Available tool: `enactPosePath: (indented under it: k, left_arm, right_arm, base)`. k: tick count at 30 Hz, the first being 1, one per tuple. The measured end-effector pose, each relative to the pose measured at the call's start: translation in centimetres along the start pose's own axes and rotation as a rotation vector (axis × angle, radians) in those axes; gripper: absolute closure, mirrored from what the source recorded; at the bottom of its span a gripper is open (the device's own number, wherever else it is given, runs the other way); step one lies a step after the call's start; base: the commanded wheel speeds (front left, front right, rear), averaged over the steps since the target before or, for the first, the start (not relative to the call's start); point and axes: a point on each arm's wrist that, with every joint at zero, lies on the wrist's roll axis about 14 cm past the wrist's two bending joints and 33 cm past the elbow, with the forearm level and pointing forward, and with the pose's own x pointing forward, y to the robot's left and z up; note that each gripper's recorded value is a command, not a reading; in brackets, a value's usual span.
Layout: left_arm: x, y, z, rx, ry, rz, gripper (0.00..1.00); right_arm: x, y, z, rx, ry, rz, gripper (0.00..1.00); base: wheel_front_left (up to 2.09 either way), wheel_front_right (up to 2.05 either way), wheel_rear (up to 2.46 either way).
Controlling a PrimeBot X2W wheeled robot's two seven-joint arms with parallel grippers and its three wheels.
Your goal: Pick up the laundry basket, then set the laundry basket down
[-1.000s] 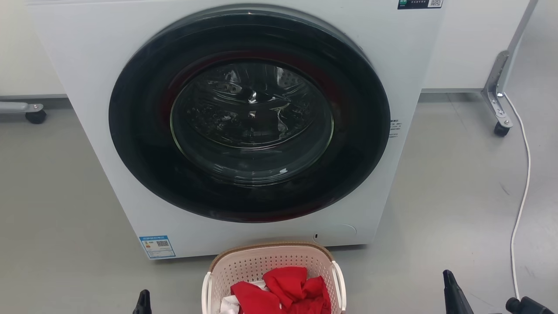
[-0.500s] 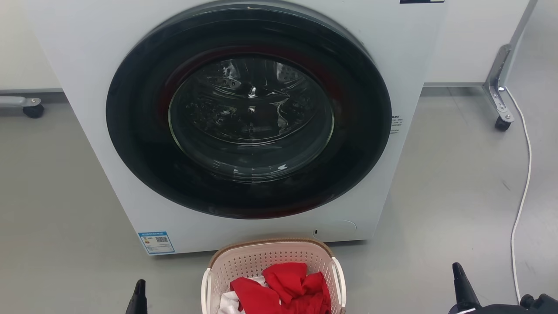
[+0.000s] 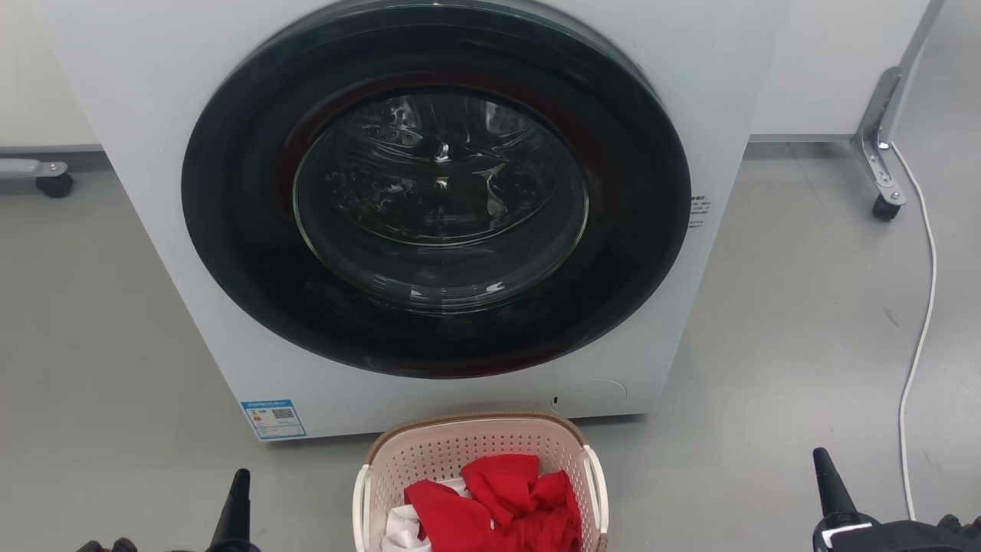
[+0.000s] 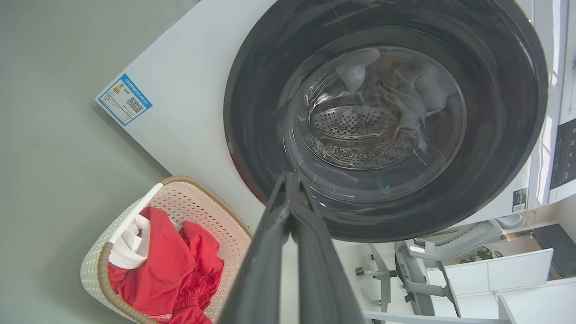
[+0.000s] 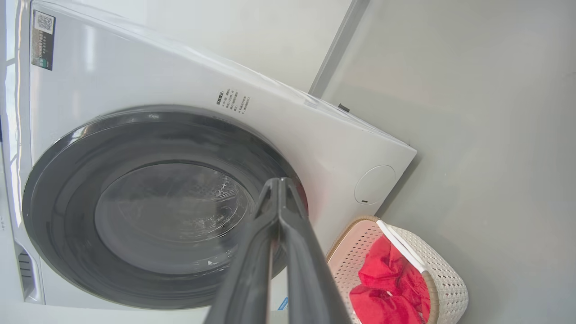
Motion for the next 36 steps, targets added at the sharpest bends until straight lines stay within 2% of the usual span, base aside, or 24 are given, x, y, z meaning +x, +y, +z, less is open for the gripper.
enactPosePath:
  k: [29,36]
  left_arm:
    - [2.5,-1.8,1.4,-0.402,0.007,-0.092,1.00]
    - [2.6,-2.1,1.6,-0.422,0.003,-0.106,1.00]
  right_arm:
    - [1.7,0.2,2.9,0.404,-0.050,0.061,1.00]
    - [1.8,0.5,3.1,0.413,-0.051,0.075,1.00]
  base:
    - [0.00,0.00,0.00]
    - [0.00,0.00,0.00]
